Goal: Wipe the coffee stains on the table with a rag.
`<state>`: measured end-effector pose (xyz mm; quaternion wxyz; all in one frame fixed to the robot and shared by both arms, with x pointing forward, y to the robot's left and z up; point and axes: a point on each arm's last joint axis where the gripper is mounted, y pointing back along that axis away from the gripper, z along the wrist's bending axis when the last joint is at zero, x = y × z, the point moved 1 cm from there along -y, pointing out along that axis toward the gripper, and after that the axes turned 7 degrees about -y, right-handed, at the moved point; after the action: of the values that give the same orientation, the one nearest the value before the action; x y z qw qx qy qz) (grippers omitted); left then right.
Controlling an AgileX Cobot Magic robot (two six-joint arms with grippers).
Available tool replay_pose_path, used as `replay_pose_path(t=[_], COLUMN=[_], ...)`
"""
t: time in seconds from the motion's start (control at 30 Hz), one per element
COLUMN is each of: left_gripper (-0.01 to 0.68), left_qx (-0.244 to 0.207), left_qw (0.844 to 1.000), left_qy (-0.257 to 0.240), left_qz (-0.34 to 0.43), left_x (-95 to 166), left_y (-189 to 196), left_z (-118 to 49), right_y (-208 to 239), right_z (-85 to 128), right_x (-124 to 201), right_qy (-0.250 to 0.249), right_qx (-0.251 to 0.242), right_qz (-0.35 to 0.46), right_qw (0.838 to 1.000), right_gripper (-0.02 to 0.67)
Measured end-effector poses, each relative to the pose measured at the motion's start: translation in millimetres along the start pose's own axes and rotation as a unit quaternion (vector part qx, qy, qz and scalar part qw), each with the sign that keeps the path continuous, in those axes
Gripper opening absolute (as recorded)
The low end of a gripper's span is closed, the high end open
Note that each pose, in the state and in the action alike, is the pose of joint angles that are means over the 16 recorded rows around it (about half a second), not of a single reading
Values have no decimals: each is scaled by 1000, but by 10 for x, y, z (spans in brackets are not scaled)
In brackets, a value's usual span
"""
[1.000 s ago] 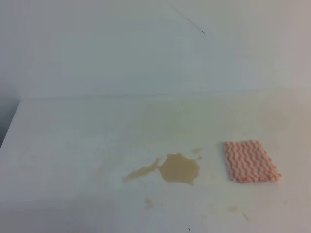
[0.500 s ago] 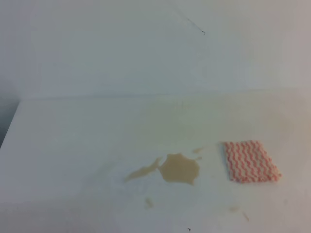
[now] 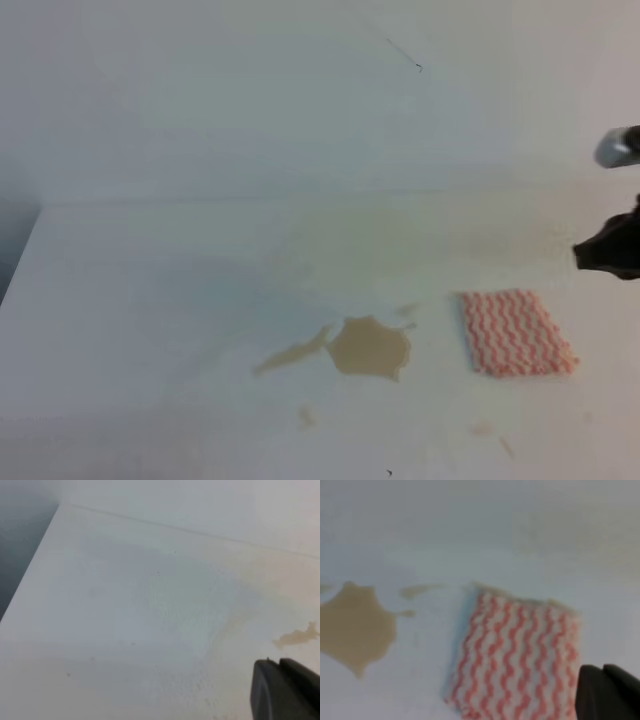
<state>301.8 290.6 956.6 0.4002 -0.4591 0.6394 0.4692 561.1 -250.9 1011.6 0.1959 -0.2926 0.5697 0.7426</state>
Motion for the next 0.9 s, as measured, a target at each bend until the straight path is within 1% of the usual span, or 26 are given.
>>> replay_pose_path(t=[0.2, 0.33, 0.43, 0.57, 0.9], left_gripper=[-1, -1, -1, -1, -1], left_qx=[0, 0, 0, 0, 0], left_qw=[1000, 1000, 1000, 1000, 1000], left_qy=[0, 0, 0, 0, 0], left_qz=[0, 0, 0, 0, 0], left_x=[0, 0, 0, 0, 0], left_y=[0, 0, 0, 0, 0], left_z=[0, 0, 0, 0, 0], right_y=[-427, -682, -842, -1006, -1224], right_z=[304, 449, 503, 512, 453], right_x=[-85, -53, 0, 82, 233], right_qy=[37, 51, 56, 59, 53], right_qx=[-50, -62, -63, -56, -41], right_qz=[68, 108, 135, 164, 202], right_qw=[996, 991, 987, 983, 977], right_gripper=[176, 242, 273, 288, 287])
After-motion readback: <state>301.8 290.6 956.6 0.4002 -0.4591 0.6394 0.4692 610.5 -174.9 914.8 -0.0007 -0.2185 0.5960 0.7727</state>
